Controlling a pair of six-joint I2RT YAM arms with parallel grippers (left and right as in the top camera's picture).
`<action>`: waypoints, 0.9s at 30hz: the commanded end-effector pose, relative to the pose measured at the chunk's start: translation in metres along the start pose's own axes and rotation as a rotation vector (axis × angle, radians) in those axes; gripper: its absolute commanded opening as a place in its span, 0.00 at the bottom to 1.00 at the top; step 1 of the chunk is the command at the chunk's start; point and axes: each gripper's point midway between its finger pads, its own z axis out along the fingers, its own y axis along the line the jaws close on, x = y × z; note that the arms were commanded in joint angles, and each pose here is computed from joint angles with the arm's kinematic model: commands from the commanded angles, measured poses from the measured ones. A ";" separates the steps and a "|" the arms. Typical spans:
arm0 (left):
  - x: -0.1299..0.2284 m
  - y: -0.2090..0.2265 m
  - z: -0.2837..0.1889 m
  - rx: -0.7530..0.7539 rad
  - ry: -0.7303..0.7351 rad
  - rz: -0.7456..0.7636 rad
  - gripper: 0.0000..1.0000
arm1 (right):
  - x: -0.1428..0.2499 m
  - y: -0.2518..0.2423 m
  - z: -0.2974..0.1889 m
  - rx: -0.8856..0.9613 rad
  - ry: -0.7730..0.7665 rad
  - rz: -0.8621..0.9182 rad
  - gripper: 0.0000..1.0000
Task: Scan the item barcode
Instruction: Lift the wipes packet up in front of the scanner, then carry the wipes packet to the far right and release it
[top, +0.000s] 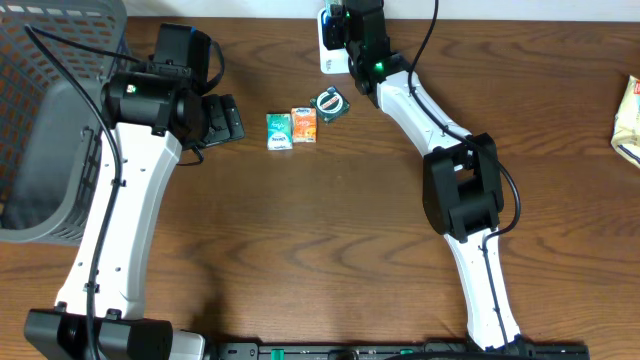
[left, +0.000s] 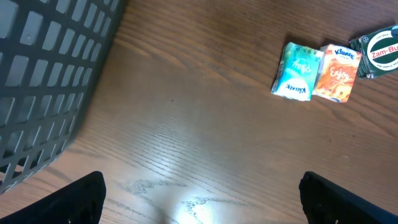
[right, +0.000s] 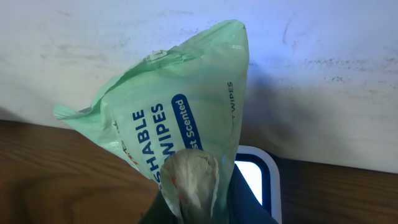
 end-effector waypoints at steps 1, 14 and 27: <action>-0.003 0.003 -0.005 -0.008 -0.017 0.005 0.98 | -0.010 -0.011 -0.002 0.043 -0.012 -0.005 0.01; -0.003 0.003 -0.005 -0.008 -0.017 0.005 0.98 | -0.054 -0.219 -0.108 0.429 0.224 -0.023 0.01; -0.003 0.003 -0.005 -0.008 -0.017 0.005 0.98 | 0.043 -0.412 -0.253 0.811 0.761 -0.035 0.02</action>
